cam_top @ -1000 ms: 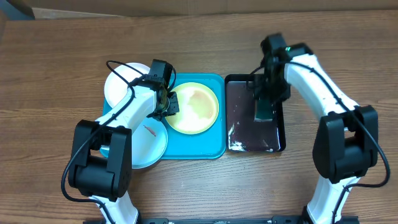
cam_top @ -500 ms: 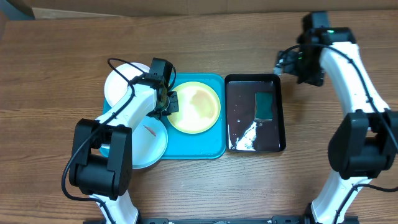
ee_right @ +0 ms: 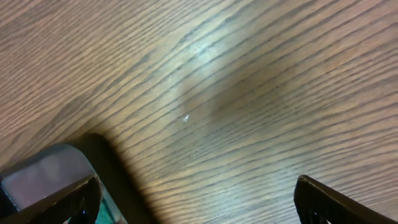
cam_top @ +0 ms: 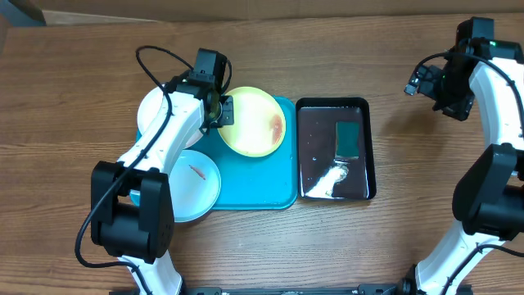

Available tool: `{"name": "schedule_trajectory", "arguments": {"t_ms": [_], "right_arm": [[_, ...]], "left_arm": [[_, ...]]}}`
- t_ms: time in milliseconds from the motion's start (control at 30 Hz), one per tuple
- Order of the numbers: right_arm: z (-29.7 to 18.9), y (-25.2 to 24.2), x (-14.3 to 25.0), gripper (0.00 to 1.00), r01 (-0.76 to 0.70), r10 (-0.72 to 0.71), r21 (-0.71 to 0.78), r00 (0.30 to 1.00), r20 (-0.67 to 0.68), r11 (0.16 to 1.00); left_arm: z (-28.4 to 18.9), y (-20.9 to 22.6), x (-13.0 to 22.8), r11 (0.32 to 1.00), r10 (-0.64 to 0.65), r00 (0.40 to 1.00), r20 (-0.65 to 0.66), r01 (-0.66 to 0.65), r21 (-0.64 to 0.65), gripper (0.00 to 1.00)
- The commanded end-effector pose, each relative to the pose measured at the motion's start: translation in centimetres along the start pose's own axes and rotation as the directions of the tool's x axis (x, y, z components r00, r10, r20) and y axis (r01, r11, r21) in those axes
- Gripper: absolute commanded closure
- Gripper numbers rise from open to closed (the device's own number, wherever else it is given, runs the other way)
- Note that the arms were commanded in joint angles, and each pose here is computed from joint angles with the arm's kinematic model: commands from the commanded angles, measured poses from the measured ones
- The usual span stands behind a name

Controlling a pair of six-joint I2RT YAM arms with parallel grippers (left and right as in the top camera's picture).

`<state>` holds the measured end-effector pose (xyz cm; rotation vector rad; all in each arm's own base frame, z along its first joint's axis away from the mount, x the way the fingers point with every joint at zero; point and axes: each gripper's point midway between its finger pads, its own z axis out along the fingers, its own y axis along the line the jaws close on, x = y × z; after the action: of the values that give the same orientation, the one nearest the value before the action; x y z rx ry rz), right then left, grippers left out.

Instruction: Clean dirty plates on tray and stack at the side

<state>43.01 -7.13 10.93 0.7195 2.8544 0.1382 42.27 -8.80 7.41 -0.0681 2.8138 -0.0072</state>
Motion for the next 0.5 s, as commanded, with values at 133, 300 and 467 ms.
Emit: {"name": "schedule_trajectory", "arguments": {"t_ms": [133, 300, 467], "right_arm": [[-1.2, -0.4, -1.2, 0.00, -0.013, 0.014, -0.010, 0.999, 0.049, 1.000], [-1.2, -0.4, -1.2, 0.00, -0.013, 0.014, -0.010, 0.999, 0.049, 1.000], [-1.2, -0.4, -1.2, 0.00, -0.013, 0.014, -0.010, 0.999, 0.049, 1.000]], "left_arm": [[-3.5, -0.6, -3.6, 0.999, 0.038, 0.995, 0.093, -0.038, 0.005, 0.96], [-4.6, -0.8, -4.5, 0.999, 0.046, 0.992, 0.114, -0.047, 0.009, 0.96], [-6.3, -1.2, -5.6, 0.999, 0.044, 0.990, 0.136, -0.048, 0.023, 0.96]]}}
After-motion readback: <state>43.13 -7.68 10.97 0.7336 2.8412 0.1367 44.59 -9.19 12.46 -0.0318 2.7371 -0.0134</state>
